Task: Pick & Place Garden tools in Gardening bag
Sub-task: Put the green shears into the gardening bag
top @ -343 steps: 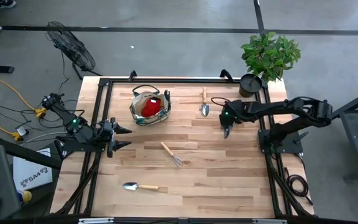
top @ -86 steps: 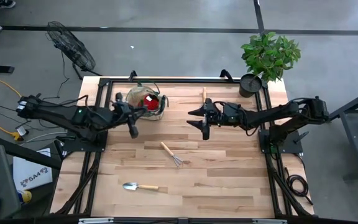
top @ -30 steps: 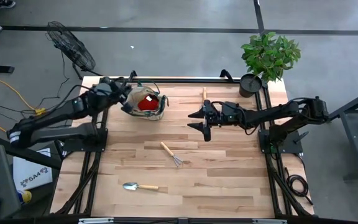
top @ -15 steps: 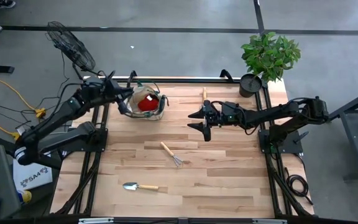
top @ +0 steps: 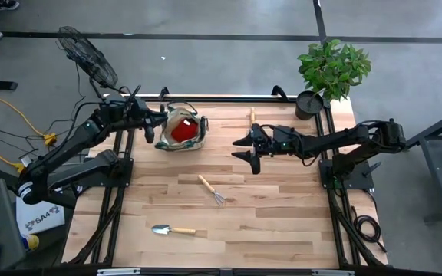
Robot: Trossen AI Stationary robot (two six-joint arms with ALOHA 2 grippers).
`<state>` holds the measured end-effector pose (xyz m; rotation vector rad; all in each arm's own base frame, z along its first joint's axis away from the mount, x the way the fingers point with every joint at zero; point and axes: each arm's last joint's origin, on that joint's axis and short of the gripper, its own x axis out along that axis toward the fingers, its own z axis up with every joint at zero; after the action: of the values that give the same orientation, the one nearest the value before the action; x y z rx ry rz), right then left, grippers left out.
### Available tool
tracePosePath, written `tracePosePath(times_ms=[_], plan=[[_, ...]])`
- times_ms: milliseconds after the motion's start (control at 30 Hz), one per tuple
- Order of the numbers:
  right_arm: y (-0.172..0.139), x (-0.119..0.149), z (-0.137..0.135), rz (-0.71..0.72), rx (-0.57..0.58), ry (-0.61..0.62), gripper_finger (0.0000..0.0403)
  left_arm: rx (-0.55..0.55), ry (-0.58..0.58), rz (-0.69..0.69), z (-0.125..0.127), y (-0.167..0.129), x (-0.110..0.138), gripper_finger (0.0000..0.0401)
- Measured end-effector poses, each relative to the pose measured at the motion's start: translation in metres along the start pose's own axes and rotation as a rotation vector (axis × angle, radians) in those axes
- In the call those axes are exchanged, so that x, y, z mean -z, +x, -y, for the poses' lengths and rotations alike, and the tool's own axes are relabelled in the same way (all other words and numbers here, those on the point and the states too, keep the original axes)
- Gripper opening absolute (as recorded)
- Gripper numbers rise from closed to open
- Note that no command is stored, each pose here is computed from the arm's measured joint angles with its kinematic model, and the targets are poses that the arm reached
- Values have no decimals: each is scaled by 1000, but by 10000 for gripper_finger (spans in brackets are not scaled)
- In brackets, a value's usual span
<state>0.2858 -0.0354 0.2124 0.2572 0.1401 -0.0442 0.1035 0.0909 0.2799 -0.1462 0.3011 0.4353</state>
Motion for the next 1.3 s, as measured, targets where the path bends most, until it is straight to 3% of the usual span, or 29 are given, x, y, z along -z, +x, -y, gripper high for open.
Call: tracePosePath(times_ms=[367,667,1000,1300], plan=[[0,2,1,-24,6,6,210,120,-128,-3,4,0,0,42],[0,3,1,-34,9,25,210,53,-95,20,4,-6,-1,42],[0,3,1,-34,12,30,210,82,-51,117,12,-29,-4,42],[0,3,1,-34,12,33,210,83,-71,65,11,-24,2,42]])
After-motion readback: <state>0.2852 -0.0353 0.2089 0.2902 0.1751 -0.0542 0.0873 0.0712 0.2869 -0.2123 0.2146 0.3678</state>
